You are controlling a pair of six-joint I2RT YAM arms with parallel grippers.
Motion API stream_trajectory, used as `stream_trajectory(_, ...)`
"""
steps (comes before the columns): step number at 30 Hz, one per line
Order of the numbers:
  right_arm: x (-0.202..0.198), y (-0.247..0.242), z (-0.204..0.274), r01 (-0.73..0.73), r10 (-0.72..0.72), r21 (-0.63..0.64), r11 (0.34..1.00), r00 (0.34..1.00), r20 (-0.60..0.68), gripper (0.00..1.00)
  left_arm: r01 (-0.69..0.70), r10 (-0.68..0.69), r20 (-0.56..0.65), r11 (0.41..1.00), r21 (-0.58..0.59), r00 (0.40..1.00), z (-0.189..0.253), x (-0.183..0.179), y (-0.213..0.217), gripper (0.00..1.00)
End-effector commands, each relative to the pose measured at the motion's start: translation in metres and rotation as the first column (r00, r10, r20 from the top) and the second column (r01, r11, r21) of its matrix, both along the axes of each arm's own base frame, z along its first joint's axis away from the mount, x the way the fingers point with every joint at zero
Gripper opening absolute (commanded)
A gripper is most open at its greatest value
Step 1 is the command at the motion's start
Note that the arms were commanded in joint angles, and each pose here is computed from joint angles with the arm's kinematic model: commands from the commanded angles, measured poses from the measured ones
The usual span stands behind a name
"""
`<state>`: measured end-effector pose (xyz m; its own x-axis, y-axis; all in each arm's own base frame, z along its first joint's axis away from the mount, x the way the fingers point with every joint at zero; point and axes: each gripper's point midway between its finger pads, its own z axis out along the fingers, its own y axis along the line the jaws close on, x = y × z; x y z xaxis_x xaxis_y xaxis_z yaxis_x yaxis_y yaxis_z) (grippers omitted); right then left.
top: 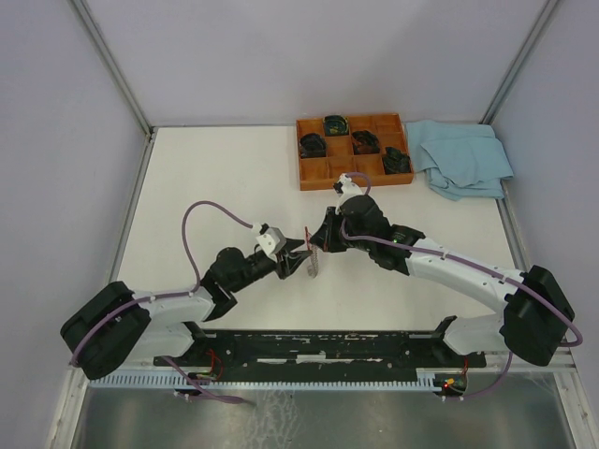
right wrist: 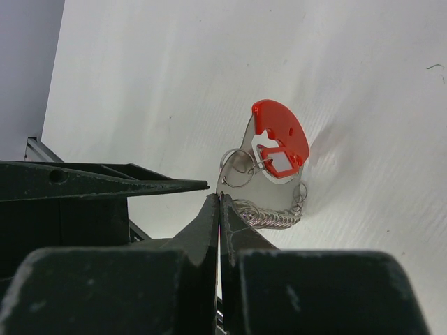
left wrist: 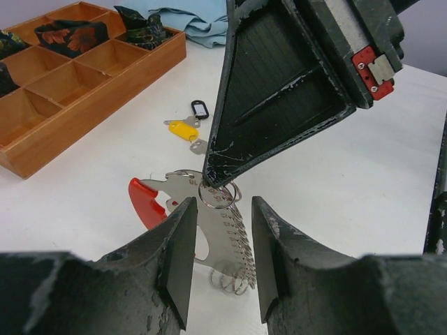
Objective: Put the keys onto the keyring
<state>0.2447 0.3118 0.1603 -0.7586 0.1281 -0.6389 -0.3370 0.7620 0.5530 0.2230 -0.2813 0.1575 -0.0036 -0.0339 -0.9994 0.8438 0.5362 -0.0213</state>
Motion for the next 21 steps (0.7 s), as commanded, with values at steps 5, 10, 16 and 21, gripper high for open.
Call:
stream_trajectory(5, 0.013, 0.012, 0.034, 0.014, -0.019, 0.085, 0.996, 0.998, 0.062, 0.01, -0.026, 0.028, 0.020, 0.993, -0.112, 0.999, 0.027, 0.012, -0.010, 0.45)
stream_trajectory(10, 0.013, 0.013, 0.032, 0.010, -0.015, 0.086, 0.996, 0.998, 0.057, 0.01, -0.020, 0.020, 0.004, 0.988, -0.152, 1.000, 0.032, 0.013, -0.014, 0.45)
stream_trajectory(16, 0.012, 0.013, 0.035, 0.007, -0.013, 0.093, 0.996, 0.998, 0.059, 0.01, -0.013, 0.010, -0.019, 0.989, -0.151, 1.000, 0.028, 0.014, -0.018, 0.42)
stream_trajectory(21, 0.010, 0.014, 0.036, 0.000, -0.006, 0.096, 0.995, 0.998, 0.060, 0.01, -0.009, 0.003, -0.038, 0.989, -0.145, 0.999, 0.022, 0.013, -0.019, 0.34)
